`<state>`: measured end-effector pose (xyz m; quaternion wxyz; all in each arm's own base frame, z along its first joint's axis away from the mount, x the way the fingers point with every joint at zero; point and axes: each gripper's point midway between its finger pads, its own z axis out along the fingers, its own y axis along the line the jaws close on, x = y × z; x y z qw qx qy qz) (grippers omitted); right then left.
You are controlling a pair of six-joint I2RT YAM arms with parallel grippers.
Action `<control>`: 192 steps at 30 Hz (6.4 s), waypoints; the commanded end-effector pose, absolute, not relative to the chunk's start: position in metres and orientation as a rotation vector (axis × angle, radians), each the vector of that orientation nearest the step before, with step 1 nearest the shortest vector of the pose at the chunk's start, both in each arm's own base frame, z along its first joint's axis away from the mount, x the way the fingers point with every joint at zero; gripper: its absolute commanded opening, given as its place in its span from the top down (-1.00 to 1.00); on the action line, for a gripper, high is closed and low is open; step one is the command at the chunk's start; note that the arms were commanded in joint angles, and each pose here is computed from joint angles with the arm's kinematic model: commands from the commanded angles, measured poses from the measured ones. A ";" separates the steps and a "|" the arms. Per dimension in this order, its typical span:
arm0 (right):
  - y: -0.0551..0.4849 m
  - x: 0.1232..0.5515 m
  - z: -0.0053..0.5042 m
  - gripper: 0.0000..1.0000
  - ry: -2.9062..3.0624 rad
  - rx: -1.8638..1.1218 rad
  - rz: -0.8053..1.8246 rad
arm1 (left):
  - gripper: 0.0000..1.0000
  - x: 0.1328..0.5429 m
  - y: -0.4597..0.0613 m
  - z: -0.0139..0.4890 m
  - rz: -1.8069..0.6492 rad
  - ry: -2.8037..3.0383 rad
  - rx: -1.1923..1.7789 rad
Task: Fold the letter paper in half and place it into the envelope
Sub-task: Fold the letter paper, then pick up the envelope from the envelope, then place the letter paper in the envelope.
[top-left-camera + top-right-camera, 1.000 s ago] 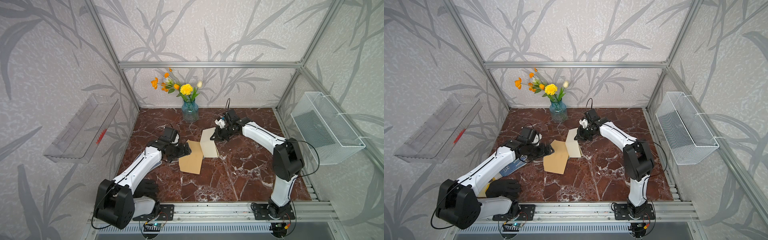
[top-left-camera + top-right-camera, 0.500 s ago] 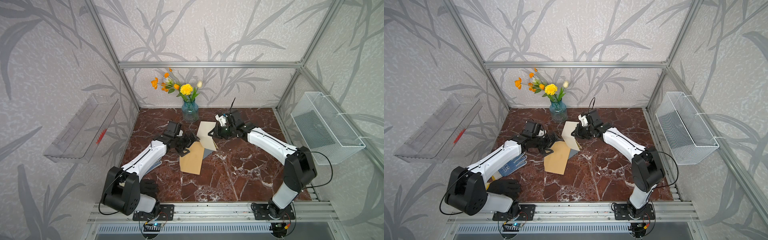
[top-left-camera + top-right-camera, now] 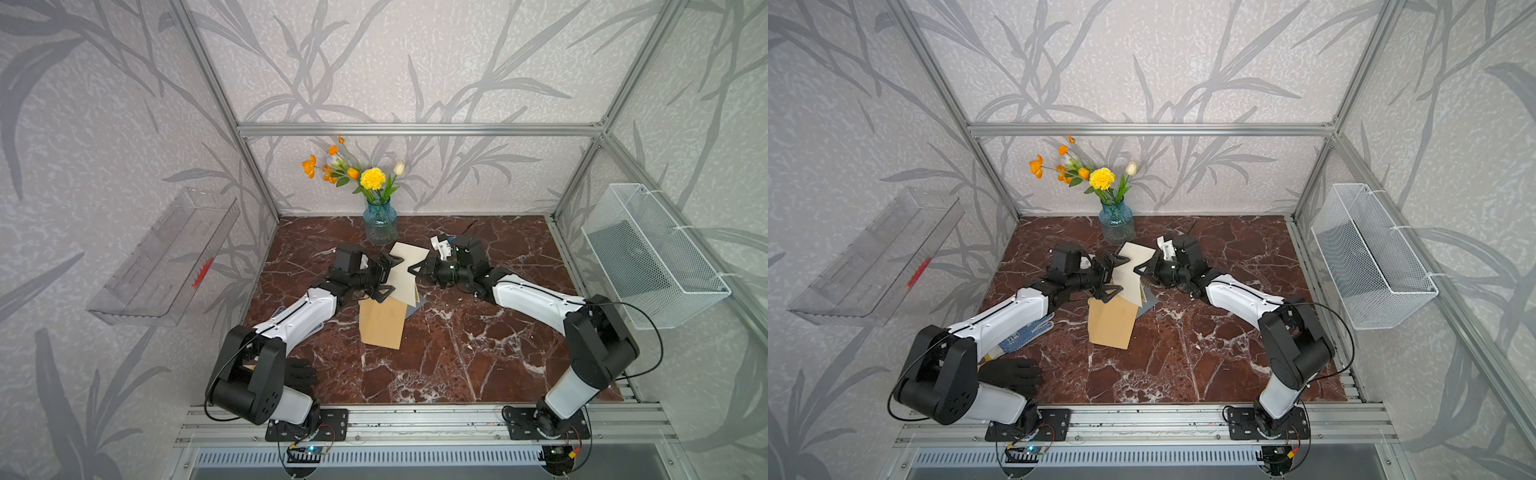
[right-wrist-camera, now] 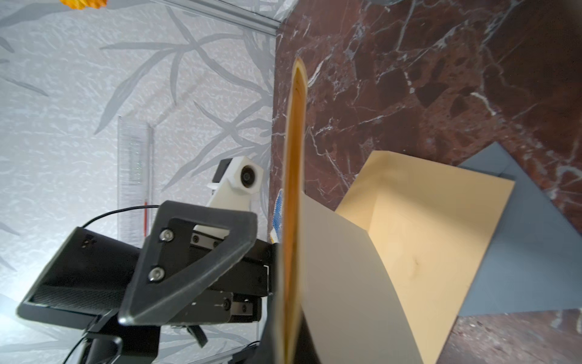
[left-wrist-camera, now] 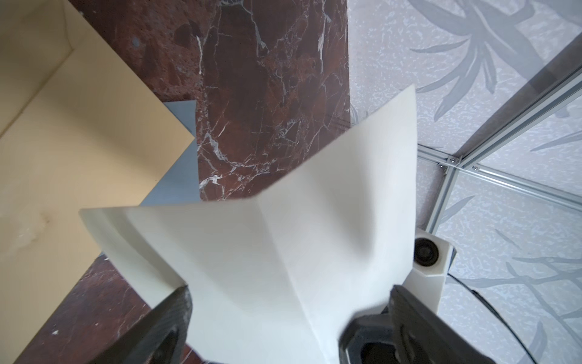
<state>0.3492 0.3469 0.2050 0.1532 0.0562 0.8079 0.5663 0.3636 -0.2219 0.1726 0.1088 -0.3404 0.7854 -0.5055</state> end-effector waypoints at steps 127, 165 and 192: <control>0.275 0.321 0.177 1.00 2.543 0.080 1.653 | 0.87 0.319 -0.123 0.044 -0.697 2.805 -0.240; 0.393 0.328 0.174 1.00 2.802 -0.189 1.058 | 1.00 0.327 -0.165 0.155 -0.808 2.656 -0.173; 0.412 0.352 0.128 1.00 2.793 -0.259 0.973 | 1.00 0.333 -0.200 0.172 -0.957 2.612 -0.098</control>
